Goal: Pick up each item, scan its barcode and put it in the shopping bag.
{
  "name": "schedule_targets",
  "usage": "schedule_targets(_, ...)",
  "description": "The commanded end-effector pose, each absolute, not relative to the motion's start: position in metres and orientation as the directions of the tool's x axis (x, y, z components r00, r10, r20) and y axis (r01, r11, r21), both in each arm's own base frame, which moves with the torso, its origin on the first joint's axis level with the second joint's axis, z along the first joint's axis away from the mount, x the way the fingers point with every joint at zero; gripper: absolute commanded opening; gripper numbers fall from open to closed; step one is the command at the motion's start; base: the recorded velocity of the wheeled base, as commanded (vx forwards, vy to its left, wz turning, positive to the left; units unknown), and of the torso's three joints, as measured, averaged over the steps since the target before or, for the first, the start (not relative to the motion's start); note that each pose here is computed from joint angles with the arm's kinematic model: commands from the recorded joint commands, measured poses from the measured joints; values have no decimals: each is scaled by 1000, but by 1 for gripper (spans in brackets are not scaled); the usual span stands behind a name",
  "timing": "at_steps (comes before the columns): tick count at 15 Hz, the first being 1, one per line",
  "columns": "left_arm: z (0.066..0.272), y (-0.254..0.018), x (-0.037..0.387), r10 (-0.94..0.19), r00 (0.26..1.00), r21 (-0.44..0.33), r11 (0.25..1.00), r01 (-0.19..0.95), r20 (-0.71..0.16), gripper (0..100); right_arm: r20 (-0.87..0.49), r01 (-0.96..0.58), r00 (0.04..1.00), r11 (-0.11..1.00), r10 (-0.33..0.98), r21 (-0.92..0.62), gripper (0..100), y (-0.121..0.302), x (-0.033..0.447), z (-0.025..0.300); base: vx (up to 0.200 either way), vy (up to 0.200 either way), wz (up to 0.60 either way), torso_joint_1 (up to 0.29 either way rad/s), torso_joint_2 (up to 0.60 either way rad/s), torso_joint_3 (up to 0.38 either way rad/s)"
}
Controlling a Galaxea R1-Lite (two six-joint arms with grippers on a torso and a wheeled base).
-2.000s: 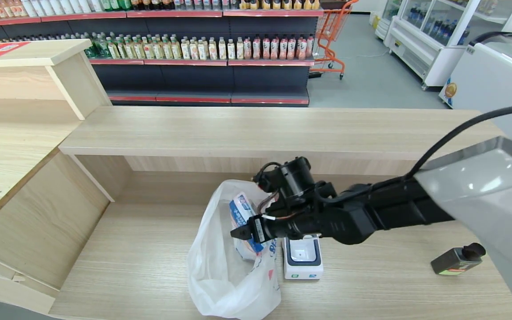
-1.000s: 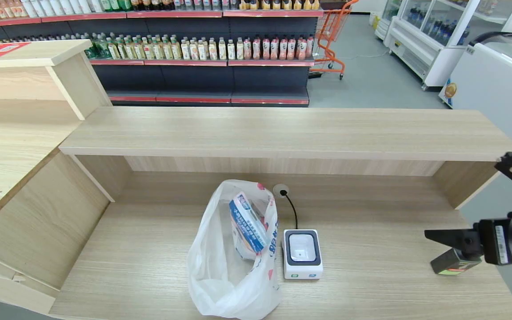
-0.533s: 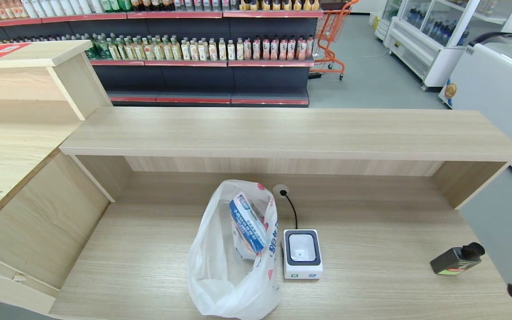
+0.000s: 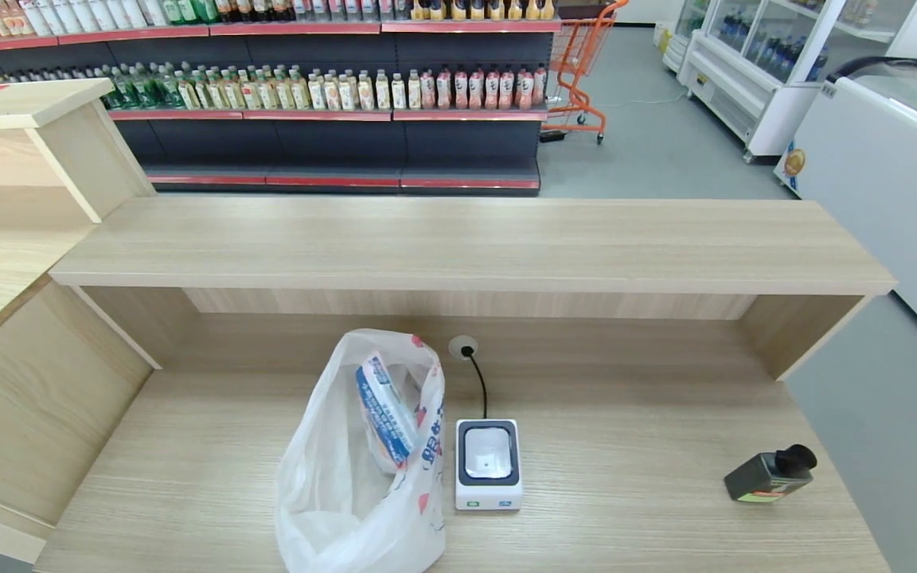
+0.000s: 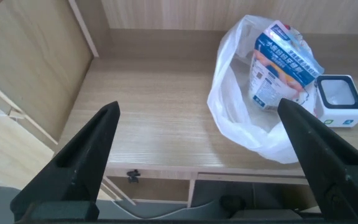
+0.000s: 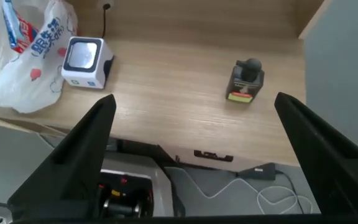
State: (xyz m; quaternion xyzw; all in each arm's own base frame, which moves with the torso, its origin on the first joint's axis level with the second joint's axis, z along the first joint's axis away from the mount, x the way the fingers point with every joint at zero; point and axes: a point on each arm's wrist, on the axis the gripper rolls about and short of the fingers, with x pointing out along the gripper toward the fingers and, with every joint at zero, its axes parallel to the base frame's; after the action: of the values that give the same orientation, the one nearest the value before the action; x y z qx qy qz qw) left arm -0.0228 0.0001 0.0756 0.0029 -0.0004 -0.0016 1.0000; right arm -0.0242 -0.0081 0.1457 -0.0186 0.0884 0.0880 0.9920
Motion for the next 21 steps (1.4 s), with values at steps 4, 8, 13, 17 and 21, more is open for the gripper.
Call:
schedule_targets(4,76,0,-23,-3,1000,6,1000,3,2,100,-112,-226,968,974,224,-11,100,-11,-40,132,0,-50,0,1,-2,1)
schedule_targets(8,76,0,-23,-3,1000,-18,1000,3,2,100,-127,-229,966,973,226,-11,100,-11,-39,128,-100,0,0,1,0,-2)
schedule_targets(13,76,0,-23,-3,1000,-8,1000,3,2,100,-145,-228,964,974,224,-11,100,-10,-37,122,-200,0,0,2,2,3)
schedule_targets(17,76,0,-23,-5,1000,15,1000,5,2,100,-163,-197,968,980,192,-14,100,-10,-35,120,0,-100,0,-1,-2,1)
schedule_targets(21,76,0,-23,-3,1000,11,1000,3,2,100,-244,-69,968,996,54,-53,100,-10,-23,132,0,-200,0,4,2,-2)
